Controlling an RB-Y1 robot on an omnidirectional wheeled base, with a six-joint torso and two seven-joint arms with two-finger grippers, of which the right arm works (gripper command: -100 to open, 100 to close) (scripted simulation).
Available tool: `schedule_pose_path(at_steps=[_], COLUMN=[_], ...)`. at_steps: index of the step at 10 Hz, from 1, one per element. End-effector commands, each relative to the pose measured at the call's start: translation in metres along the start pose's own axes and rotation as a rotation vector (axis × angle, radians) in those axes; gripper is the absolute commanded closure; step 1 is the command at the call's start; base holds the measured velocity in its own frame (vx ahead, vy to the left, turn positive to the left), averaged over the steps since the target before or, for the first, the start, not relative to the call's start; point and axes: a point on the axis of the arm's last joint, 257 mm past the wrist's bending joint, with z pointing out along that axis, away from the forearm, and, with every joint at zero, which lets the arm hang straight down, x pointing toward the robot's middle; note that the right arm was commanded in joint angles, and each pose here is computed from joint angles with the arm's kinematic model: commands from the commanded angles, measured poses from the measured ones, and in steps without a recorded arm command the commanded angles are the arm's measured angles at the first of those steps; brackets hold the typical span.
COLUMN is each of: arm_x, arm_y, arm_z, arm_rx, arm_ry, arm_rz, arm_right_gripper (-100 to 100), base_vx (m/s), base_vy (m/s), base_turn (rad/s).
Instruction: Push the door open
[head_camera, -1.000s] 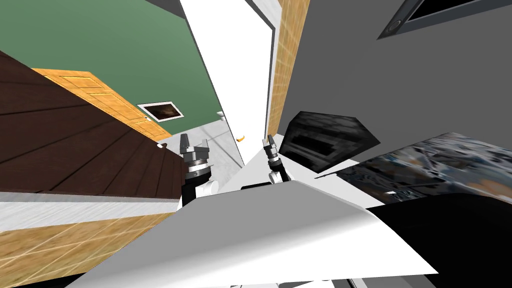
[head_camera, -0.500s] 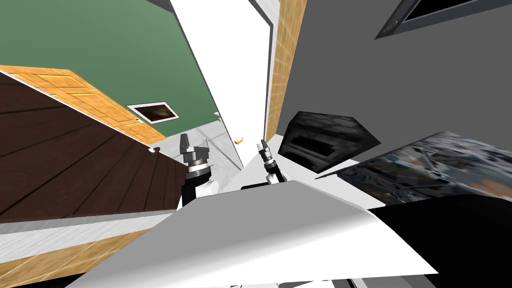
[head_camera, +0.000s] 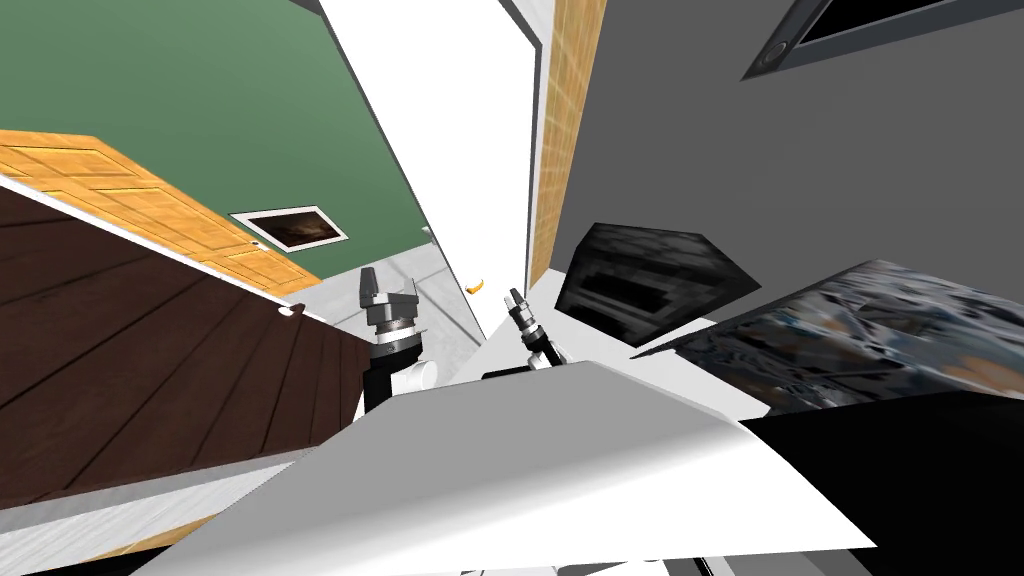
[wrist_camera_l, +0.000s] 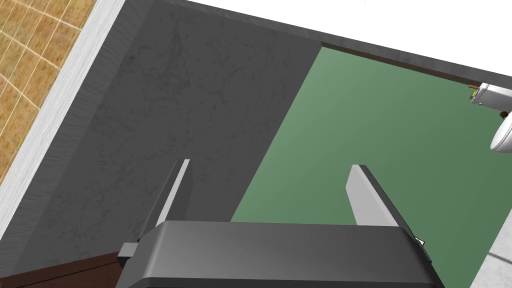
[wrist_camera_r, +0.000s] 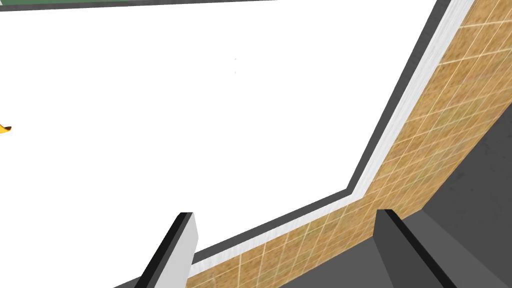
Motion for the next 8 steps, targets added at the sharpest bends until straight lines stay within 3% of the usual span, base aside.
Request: schedule_pose_path(at_steps=[1,8], arm_x=[0.013,0.063], arm_y=[-0.016,-0.075], arm_z=[-0.0043,-0.032], arm_rx=[0.03,0.16], arm_ry=[0.03,0.156], arm_rz=[0.019,0.081], arm_right_gripper=[-100,-100], base_vx=[0.095,0.099], base_vy=[0.008,0.017], base_turn=[-0.062,-0.062])
